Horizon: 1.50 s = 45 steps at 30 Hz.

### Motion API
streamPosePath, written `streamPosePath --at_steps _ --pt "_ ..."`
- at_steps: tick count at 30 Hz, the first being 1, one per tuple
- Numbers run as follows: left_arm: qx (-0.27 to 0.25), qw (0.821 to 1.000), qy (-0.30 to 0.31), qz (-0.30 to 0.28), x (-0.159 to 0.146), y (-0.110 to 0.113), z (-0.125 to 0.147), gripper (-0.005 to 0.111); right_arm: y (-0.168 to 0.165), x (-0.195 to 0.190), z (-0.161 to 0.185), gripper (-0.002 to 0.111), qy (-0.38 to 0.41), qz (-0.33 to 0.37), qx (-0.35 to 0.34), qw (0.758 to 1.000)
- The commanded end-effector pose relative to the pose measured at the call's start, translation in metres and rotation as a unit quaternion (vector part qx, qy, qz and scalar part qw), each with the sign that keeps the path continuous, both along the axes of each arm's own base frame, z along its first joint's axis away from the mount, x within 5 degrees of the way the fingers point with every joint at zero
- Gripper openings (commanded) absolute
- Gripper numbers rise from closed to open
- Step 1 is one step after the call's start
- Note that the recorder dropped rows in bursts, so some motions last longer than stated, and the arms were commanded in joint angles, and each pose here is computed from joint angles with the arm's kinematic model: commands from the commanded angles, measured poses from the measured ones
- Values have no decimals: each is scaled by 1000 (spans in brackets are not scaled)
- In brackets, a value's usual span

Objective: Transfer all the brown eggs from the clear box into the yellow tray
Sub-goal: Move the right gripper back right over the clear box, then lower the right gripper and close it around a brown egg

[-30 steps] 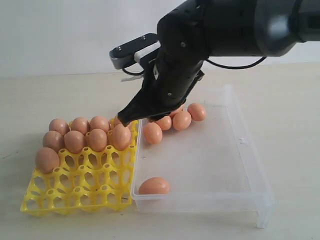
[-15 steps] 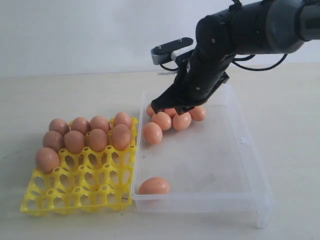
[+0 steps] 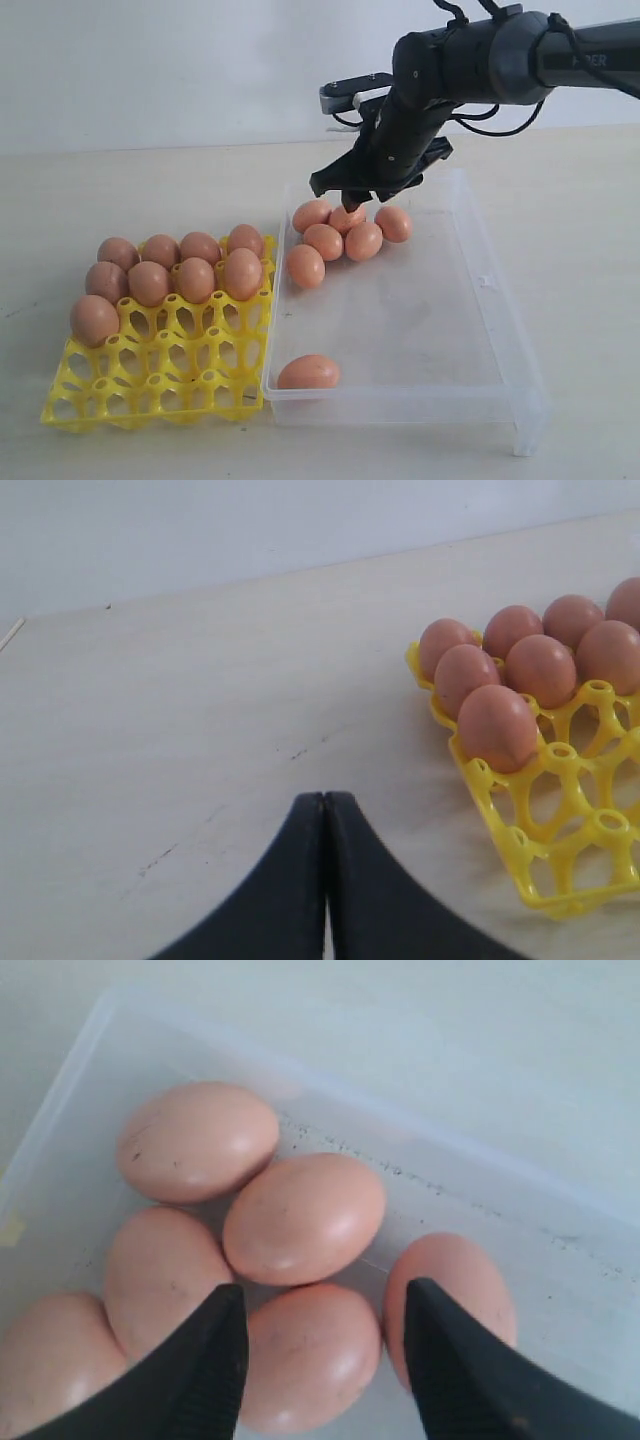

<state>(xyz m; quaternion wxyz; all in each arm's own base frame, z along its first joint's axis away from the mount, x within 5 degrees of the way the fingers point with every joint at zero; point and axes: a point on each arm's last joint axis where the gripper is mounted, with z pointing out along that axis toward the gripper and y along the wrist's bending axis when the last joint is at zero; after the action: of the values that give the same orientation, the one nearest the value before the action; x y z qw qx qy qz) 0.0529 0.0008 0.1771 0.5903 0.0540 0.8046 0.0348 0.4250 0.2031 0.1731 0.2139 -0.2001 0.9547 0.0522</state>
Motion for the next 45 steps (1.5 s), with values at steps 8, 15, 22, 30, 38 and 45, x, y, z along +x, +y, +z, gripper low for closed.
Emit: streamPosePath --at_steps 8,15,22,30,38,45 --pt "-5 1000 -8 -2 0 0 2 0 -22 17 -9 49 15 -19 -22 999" --pt "-5 1000 -8 -2 0 0 2 0 -30 22 -8 49 5 -32 -16 999" --pt "-5 1000 -8 -2 0 0 2 0 -28 27 -19 49 -3 -40 -7 999" --pt "-5 1000 -8 -2 0 0 2 0 -26 33 -25 49 -28 -40 5 999" --pt "-5 1000 -8 -2 0 0 2 0 -27 33 -38 49 -19 -33 -14 999" --pt "-5 1000 -8 -2 0 0 2 0 -27 34 -55 49 -5 -32 -21 999"
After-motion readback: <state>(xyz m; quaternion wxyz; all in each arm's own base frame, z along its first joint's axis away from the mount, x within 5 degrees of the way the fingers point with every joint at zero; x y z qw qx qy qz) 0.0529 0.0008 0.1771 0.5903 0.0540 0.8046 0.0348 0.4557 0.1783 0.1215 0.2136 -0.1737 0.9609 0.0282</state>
